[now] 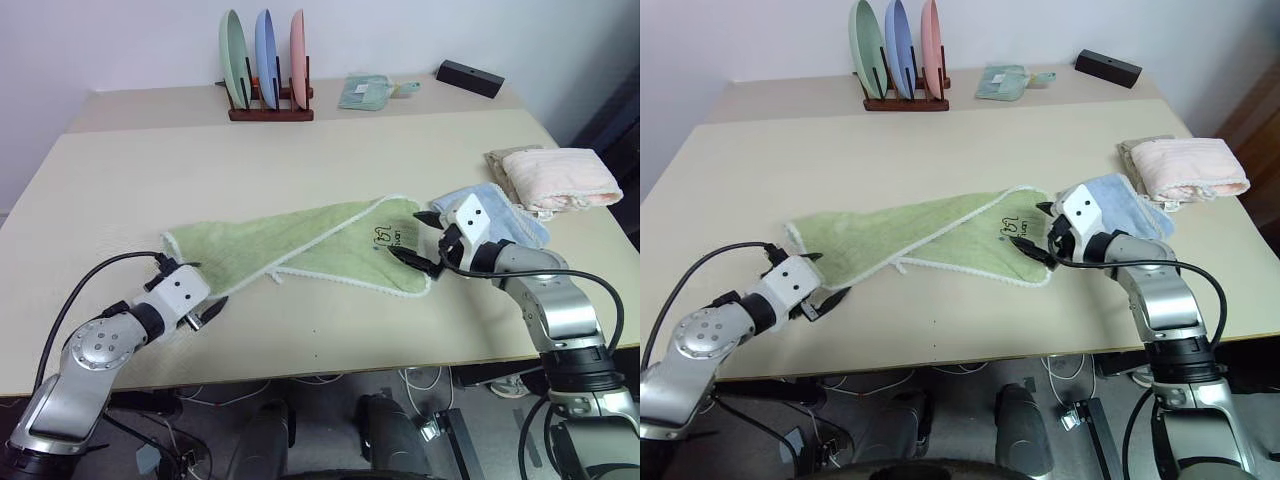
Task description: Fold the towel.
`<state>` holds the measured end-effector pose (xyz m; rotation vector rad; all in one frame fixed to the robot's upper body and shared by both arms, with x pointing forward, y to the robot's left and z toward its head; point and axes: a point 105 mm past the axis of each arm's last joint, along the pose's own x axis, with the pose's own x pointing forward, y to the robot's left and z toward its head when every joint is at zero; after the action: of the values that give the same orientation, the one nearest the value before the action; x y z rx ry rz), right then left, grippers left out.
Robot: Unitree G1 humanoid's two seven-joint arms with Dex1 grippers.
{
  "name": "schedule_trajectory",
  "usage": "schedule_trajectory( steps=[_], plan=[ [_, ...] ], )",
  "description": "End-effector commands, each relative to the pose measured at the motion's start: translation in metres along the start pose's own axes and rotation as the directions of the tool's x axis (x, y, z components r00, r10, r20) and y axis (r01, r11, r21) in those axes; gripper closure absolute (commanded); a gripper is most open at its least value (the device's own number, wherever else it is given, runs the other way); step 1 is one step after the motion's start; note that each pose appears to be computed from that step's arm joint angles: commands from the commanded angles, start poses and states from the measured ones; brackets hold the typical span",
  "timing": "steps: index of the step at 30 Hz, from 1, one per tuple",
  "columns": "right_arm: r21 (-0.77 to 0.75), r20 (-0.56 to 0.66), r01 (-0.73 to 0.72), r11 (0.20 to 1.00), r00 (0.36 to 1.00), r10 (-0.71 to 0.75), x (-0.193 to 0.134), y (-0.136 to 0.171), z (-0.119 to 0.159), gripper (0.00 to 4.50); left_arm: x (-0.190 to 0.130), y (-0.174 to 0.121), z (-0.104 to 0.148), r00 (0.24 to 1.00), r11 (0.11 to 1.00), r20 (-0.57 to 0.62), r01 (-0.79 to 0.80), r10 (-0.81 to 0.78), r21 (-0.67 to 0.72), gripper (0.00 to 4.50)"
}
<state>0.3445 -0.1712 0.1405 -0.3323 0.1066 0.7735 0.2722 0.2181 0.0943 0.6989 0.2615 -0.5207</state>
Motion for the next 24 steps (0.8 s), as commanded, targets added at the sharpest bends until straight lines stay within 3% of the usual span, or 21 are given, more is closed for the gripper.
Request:
schedule_trajectory(
  steps=[1, 5, 11, 17, 24],
  plan=[
    [-0.042, 0.058, 0.011, 0.999, 0.998, -0.008, 0.000, -0.002, 0.018, 0.00, -0.006, 0.010, -0.011, 0.998, 0.999, -0.037, -0.040, 0.041, 0.006, 2.32],
    [-0.050, 0.054, 0.009, 0.999, 0.998, -0.006, -0.002, -0.004, 0.018, 0.00, -0.006, 0.014, -0.009, 0.997, 0.997, -0.037, -0.065, 0.066, 0.030, 4.45],
    [-0.134, 0.035, 0.025, 0.991, 0.999, -0.021, -0.003, -0.015, 0.022, 0.00, -0.010, 0.027, -0.002, 0.989, 0.988, -0.016, -0.146, 0.147, 0.053, 4.45],
    [-0.387, -0.088, -0.019, 0.922, 0.996, -0.016, 0.005, -0.031, 0.014, 0.00, -0.028, 0.055, -0.004, 0.961, 0.961, -0.013, -0.274, 0.275, 0.027, 4.45],
    [-0.506, -0.142, -0.005, 0.862, 0.987, -0.078, 0.027, -0.052, 0.003, 0.00, -0.034, 0.053, -0.012, 0.962, 0.963, -0.038, -0.268, 0.269, 0.039, 4.45]
  ],
)
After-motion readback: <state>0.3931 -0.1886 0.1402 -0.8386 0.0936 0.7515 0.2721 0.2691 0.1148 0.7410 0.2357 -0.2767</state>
